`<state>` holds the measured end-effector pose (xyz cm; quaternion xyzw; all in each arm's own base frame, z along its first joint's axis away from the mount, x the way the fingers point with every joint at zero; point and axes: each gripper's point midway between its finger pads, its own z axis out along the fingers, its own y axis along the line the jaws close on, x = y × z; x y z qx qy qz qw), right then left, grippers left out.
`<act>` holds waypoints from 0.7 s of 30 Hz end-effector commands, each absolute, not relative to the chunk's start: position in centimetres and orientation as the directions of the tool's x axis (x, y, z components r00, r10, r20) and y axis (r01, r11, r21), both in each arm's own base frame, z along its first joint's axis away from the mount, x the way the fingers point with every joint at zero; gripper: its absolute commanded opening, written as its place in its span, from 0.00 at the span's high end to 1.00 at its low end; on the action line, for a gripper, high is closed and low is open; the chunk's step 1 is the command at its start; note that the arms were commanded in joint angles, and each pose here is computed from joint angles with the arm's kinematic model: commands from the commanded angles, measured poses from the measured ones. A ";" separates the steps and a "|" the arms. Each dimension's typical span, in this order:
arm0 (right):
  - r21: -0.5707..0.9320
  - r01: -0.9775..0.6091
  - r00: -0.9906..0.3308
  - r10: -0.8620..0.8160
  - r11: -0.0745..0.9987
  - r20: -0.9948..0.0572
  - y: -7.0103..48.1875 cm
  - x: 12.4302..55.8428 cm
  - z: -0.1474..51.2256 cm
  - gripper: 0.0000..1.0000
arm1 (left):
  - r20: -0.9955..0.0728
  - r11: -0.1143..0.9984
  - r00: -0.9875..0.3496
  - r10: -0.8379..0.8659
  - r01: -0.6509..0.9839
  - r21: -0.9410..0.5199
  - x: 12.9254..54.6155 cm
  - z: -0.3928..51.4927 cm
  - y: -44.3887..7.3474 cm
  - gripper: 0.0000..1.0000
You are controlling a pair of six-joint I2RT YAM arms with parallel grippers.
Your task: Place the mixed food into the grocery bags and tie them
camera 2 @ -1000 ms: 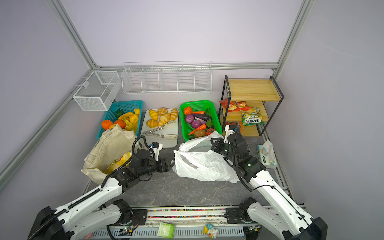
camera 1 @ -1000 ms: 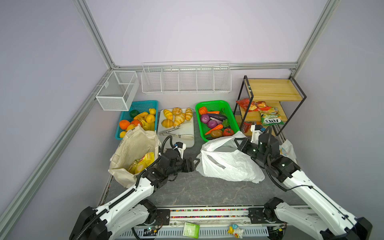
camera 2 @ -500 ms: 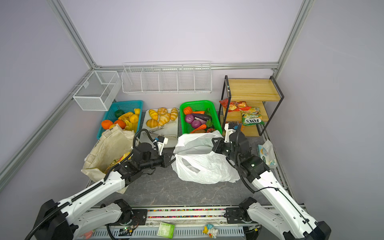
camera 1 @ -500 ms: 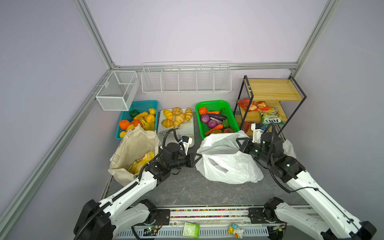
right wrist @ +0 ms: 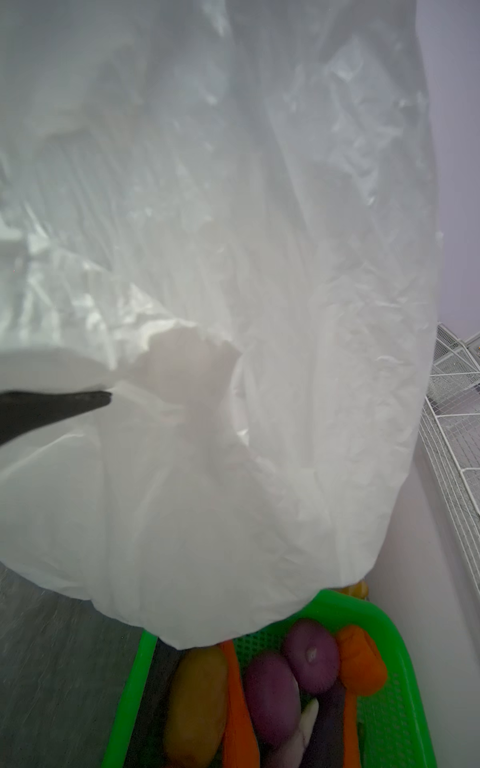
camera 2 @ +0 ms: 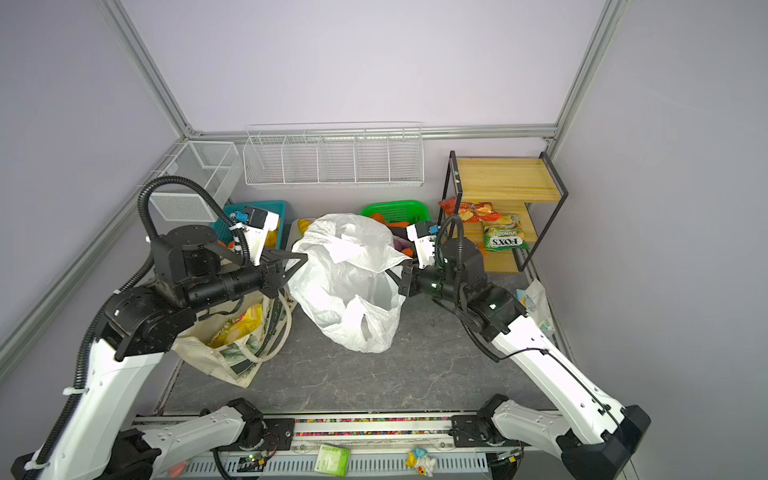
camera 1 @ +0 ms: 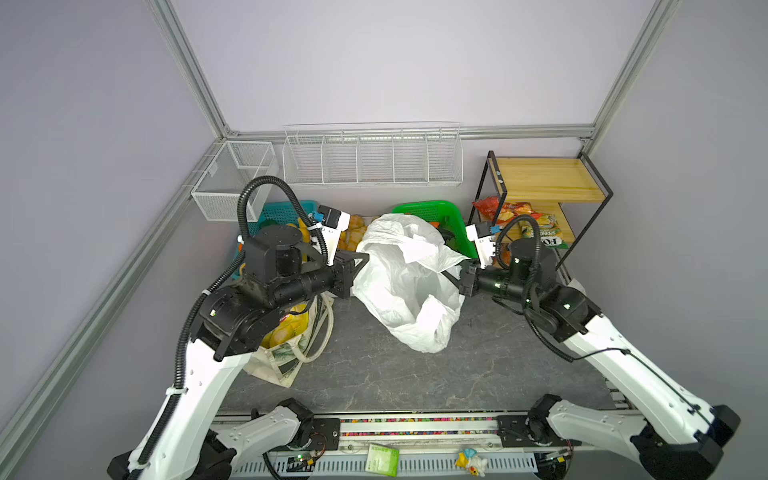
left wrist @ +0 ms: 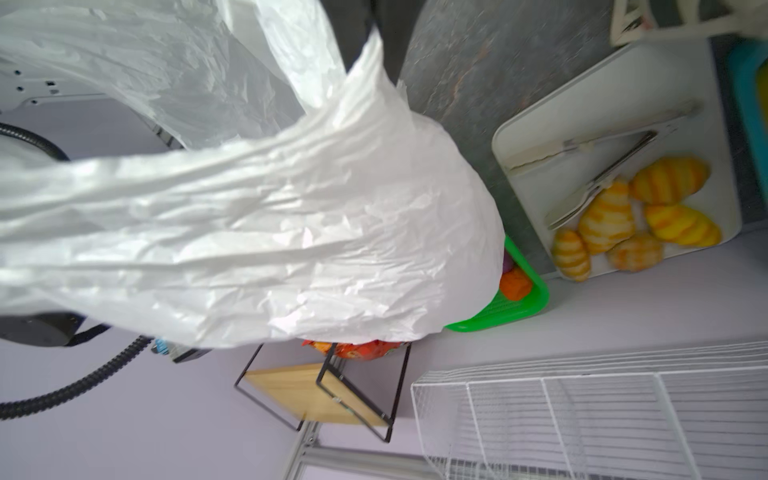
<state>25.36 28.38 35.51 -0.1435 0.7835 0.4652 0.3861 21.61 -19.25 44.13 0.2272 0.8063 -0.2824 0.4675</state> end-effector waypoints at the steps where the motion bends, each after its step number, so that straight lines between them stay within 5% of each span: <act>1: 0.689 -0.594 -0.694 0.168 0.415 -0.700 31.7 24.9 35.6 0.93 | -0.760 0.818 -0.574 0.305 0.567 -0.100 20.0 39.9 -15.4 1.00; 6: 0.716 -0.574 -0.727 0.155 0.398 -0.669 34.9 24.5 32.5 0.90 | -0.681 0.835 -0.621 0.389 0.549 -0.023 20.1 38.0 -14.1 1.00; 11: 0.660 -0.558 -0.723 0.097 0.502 -0.685 35.2 25.2 26.9 0.85 | -0.553 0.806 -0.679 0.483 0.591 -0.023 21.4 33.3 -15.7 1.00; 14: 0.526 -0.599 -0.659 0.003 0.603 -0.752 33.8 25.7 23.9 0.78 | -0.523 0.800 -0.691 0.500 0.600 -0.028 22.5 31.8 -16.7 1.00; 21: 0.109 -0.711 -0.361 -0.228 0.695 -0.904 30.2 26.9 23.6 0.44 | -0.527 0.762 -0.673 0.519 0.643 -0.070 24.1 30.8 -19.2 1.00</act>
